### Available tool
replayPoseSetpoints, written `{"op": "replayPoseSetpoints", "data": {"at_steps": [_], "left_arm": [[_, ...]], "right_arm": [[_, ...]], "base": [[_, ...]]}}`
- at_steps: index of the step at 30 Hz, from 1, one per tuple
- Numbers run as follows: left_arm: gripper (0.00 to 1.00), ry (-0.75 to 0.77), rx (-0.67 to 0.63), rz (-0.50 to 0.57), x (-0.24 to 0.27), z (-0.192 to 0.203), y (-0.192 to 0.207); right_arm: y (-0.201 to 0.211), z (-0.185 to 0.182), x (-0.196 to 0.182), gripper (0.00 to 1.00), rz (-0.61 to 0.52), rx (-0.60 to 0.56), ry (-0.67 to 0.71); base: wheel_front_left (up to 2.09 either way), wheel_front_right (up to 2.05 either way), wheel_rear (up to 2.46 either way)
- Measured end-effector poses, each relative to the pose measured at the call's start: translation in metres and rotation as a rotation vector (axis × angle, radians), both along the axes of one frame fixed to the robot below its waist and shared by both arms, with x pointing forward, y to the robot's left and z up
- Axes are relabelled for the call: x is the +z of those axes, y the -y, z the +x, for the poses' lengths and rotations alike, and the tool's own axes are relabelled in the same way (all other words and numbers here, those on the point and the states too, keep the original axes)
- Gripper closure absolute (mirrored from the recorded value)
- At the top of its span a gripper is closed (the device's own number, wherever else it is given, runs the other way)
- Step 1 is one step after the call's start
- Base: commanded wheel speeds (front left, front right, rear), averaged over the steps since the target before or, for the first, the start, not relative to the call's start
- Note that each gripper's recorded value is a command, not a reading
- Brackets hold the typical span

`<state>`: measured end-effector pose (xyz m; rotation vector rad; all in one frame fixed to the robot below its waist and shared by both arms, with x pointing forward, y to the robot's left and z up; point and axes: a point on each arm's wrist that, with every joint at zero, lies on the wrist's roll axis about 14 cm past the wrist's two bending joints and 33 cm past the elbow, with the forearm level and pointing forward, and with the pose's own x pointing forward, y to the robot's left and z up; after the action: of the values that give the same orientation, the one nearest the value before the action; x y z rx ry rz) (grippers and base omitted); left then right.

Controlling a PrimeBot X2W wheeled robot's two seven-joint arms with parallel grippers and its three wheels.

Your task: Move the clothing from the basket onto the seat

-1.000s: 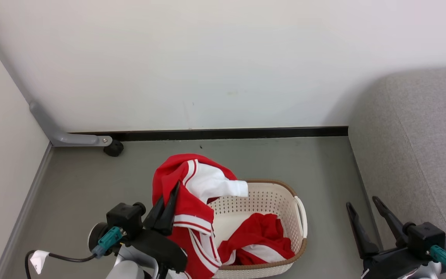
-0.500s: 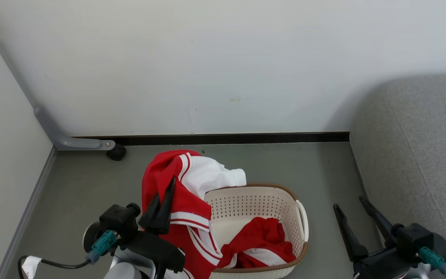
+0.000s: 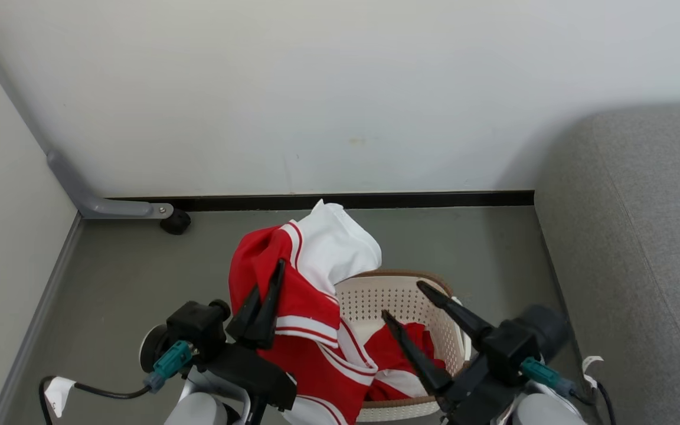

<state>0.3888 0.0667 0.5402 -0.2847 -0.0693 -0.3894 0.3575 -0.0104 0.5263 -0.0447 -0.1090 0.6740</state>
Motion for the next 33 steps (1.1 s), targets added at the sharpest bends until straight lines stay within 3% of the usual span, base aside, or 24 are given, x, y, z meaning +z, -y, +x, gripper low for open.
{"op": "replayPoseSetpoints", "data": {"at_steps": [11, 27, 28, 29, 30, 31, 32, 33], "left_arm": [[1.00, 0.002, -0.024, 0.005, 0.007, 0.004, 0.007], [1.00, 0.006, -0.071, 0.006, 0.014, 0.002, 0.023], [1.00, 0.008, -0.074, 0.004, 0.014, 0.001, 0.025], [1.00, 0.009, -0.078, 0.004, 0.015, 0.001, 0.026], [1.00, 0.008, -0.082, 0.006, 0.015, 0.001, 0.027], [1.00, 0.009, -0.085, 0.006, 0.015, 0.000, 0.028], [1.00, 0.010, -0.088, 0.006, 0.016, 0.000, 0.029], [1.00, 0.011, -0.091, 0.005, 0.016, -0.001, 0.030]], "right_arm": [[-0.065, -0.010, 0.005, 0.00, -0.059, 0.224, 0.035], [-0.081, -0.006, -0.006, 0.00, -0.078, 0.284, -0.019], [-0.081, -0.005, -0.005, 0.16, -0.079, 0.283, -0.018], [-0.080, -0.003, -0.005, 0.48, -0.078, 0.279, -0.019], [-0.080, -0.002, -0.004, 0.65, -0.078, 0.276, -0.020], [-0.079, 0.000, -0.005, 0.65, -0.081, 0.272, -0.021], [-0.078, 0.000, -0.006, 0.94, -0.081, 0.268, -0.025], [-0.077, 0.001, -0.006, 1.00, -0.076, 0.264, -0.032]], "base": [[0.00, 0.00, 0.00], [0.00, 0.00, 0.00], [0.00, 0.00, 0.00], [0.00, 0.00, 0.00], [0.00, 0.00, 0.00], [0.00, 0.00, 0.00], [0.00, 0.00, 0.00], [0.00, 0.00, 0.00]]}}
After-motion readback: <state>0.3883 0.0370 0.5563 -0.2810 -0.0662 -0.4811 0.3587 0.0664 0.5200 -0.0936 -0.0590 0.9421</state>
